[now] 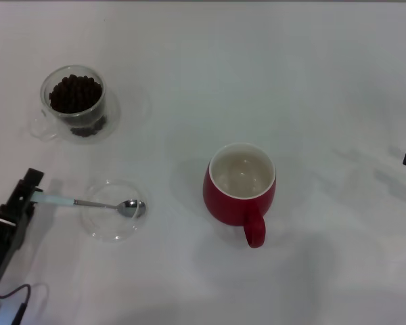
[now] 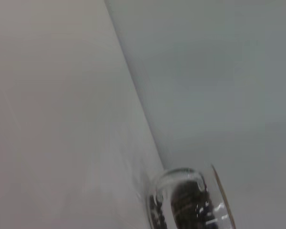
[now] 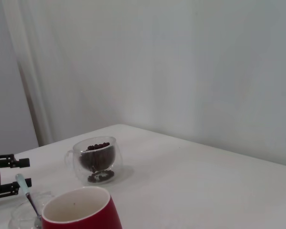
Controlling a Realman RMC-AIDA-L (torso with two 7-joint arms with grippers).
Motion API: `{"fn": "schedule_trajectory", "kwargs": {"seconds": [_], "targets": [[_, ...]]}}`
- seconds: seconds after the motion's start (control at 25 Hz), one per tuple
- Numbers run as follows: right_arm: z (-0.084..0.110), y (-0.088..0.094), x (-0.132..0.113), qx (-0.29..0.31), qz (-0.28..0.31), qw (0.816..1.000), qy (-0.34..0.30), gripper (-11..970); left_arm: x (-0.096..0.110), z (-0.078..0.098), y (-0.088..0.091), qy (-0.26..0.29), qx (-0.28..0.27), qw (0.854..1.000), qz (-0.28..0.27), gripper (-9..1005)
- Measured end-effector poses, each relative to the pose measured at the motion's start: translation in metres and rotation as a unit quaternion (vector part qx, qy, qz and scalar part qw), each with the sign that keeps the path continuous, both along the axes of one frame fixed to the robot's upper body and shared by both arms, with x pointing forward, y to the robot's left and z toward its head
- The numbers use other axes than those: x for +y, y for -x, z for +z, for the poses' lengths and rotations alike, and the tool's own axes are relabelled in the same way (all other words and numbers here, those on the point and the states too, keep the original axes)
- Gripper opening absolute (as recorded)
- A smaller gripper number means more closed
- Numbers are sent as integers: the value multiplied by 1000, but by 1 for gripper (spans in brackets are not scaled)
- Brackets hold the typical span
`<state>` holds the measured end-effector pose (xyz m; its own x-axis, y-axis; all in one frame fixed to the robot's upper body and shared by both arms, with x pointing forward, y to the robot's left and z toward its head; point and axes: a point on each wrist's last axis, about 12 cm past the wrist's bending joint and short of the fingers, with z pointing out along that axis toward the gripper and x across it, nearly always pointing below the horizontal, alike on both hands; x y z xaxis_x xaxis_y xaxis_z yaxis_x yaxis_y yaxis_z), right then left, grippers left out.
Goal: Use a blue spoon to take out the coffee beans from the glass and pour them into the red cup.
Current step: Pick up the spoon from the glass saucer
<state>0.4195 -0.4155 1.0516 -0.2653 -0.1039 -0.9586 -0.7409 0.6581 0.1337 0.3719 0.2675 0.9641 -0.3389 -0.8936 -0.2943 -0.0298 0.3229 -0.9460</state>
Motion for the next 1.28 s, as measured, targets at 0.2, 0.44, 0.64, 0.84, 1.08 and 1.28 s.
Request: {"fn": "schedule_trajectory", "kwargs": {"seconds": [0.2,0.44,0.64,0.84,1.08,1.28], "targets": [[0,0,-1,1,-3,1000,4,604,-7,-1,1,-10,0,1000,-18,561],[-1,0,-3,2,-6,1000,8,603,-13,0,5,-26,-12,999,-24,557],[-1,0,-3,4,-8,1000,9,603,-15,1,2,-26,-13,999,-35,549],[-2,1,-2,3,-10,1000,8,602,-15,1,1,-25,-12,999,-38,478],[-4,3,-1,-3,-17,1000,8,601,-15,0,0,-28,-8,999,-44,247],[-5,3,2,-1,-15,1000,5,601,-13,3,0,-34,-22,998,-46,122]]}}
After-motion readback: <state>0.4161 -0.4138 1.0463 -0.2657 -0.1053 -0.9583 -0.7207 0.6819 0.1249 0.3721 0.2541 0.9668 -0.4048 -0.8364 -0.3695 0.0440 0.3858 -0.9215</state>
